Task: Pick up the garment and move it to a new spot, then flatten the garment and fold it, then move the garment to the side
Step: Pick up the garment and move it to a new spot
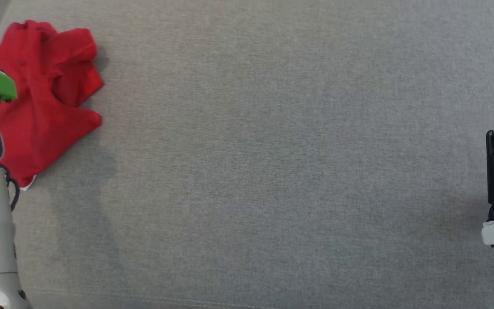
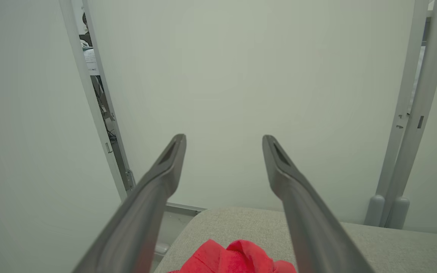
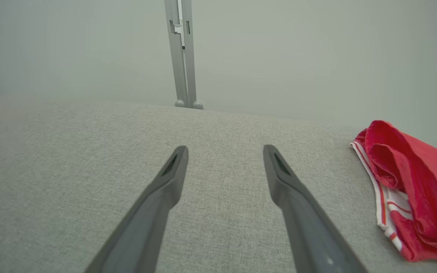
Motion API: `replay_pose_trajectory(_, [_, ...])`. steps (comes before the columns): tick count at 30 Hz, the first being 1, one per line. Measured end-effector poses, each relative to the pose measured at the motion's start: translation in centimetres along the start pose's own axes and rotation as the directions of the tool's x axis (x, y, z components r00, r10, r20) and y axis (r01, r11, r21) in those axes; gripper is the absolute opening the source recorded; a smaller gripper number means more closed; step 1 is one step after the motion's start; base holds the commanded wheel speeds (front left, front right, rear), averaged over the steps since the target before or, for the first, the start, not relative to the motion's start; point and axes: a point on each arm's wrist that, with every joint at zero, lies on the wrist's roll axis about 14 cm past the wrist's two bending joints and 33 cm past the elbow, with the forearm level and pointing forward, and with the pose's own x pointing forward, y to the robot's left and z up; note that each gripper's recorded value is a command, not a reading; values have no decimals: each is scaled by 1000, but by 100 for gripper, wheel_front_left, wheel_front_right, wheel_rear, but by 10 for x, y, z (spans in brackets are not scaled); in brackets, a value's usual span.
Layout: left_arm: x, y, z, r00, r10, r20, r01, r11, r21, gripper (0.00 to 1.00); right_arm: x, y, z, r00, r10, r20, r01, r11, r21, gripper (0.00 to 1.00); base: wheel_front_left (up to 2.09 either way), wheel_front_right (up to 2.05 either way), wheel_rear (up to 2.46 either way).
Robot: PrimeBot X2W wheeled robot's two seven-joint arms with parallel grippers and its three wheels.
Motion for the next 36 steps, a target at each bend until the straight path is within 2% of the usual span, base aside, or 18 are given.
replay_pose_trajectory(4, [17,-15,-52,989,-23,-143,23,1000,-3,100,-9,-20,-14,998,-55,-42,55,998,-13,100,0,0,0])
replay_pose_trajectory(8, [17,-25,-112,947,-36,-320,33,999,-16,100,-17,-34,-29,992,-94,-84,92,995,-24,100,0,0,0])
replay_pose_trajectory(11, [8,-28,-154,895,-34,-445,29,999,-16,100,-21,-41,-37,988,-114,-109,111,993,-32,100,0,0,0])
replay_pose_trajectory(14, [-8,-30,-192,821,-23,-570,13,1000,-21,100,-25,-47,-43,983,-130,-127,126,991,-40,100,0,0,0])
replay_pose_trajectory(18, [-27,-30,-223,736,-11,-677,-10,1000,-28,100,-27,-50,-47,980,-141,-141,136,990,-44,100,0,0,0])
replay_pose_trajectory(19, [-30,-30,-227,724,-12,-690,-10,1000,-28,86,-27,-50,-47,980,-141,-143,136,990,-44,100,0,0,0])
replay_pose_trajectory(20, [-31,-31,-228,719,-13,-695,-11,999,-30,27,-27,-50,-47,980,-140,-142,135,990,-43,100,0,0,0])
replay_pose_trajectory(21, [-31,-30,-228,714,-13,-700,-14,999,-33,0,-26,-49,-47,981,-137,-140,132,990,-42,100,0,0,0])
replay_pose_trajectory(23, [-31,-29,-228,712,-10,-702,-15,999,-29,0,-24,-47,-46,982,-133,-136,128,991,-40,100,0,0,0])
replay_pose_trajectory(27, [-24,-28,-217,753,-9,-658,-12,1000,-28,0,-24,-44,-45,983,-128,-132,125,992,-32,100,0,0,0])
replay_pose_trajectory(31, [-7,-33,-191,815,-26,-579,14,1000,-25,0,-25,-39,-40,985,-126,-120,125,992,-16,100,0,0,0])
replay_pose_trajectory(36, [23,-48,-134,906,-80,-416,81,997,-16,0,-26,-30,-27,989,-124,-86,126,992,15,100,0,0,0])
